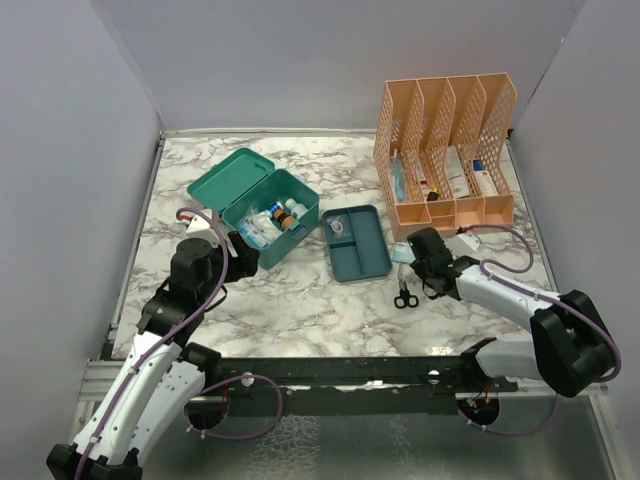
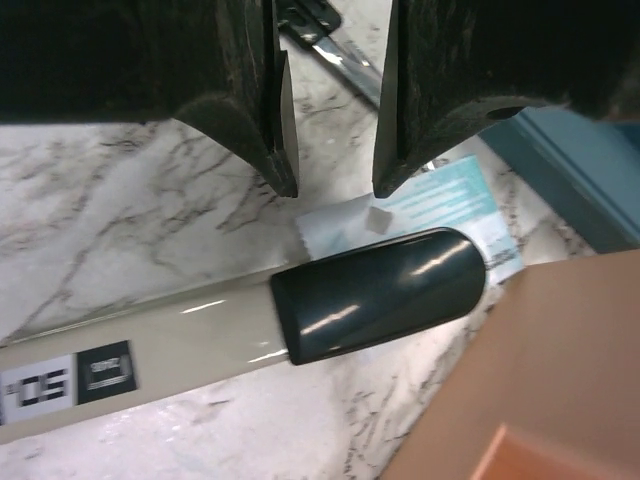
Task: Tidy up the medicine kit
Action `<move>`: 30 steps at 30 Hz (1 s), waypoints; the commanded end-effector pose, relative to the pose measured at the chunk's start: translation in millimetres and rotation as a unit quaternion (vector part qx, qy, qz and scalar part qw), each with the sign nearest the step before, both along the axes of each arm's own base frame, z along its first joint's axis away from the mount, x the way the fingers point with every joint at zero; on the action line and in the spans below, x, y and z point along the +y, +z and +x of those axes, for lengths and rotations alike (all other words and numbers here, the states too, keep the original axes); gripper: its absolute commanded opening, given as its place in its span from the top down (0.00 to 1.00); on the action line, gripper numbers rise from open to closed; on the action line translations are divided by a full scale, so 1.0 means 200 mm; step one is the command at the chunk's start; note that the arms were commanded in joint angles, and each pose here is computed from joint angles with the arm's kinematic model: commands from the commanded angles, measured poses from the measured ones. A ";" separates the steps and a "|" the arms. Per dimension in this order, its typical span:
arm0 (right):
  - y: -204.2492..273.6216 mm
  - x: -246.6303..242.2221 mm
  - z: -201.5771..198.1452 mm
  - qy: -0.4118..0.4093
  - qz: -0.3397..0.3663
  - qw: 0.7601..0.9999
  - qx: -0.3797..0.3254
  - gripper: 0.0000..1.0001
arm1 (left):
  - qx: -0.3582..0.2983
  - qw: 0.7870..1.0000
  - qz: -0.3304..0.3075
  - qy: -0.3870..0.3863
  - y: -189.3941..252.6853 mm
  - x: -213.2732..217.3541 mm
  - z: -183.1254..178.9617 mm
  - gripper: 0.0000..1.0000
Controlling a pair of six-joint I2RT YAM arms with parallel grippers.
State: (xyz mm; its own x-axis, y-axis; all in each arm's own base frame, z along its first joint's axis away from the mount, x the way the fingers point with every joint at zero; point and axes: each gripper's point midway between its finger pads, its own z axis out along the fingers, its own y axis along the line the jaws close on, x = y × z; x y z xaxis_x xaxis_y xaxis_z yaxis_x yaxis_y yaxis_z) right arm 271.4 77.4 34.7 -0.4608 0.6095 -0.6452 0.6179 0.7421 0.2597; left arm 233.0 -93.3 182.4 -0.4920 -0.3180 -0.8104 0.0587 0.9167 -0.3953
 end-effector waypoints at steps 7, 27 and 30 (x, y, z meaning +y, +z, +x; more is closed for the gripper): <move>-0.02 0.13 0.11 -0.047 0.113 0.992 -0.044 0.50 | -0.009 1.000 0.002 0.014 0.01 0.02 0.01 0.30; -0.19 0.06 0.08 -0.162 0.118 0.980 -0.014 0.74 | -0.005 1.000 0.004 0.017 0.00 0.03 0.01 0.30; -0.19 0.06 0.09 -0.156 0.118 0.981 -0.018 0.85 | -0.005 1.000 0.005 0.017 0.00 0.03 0.01 0.30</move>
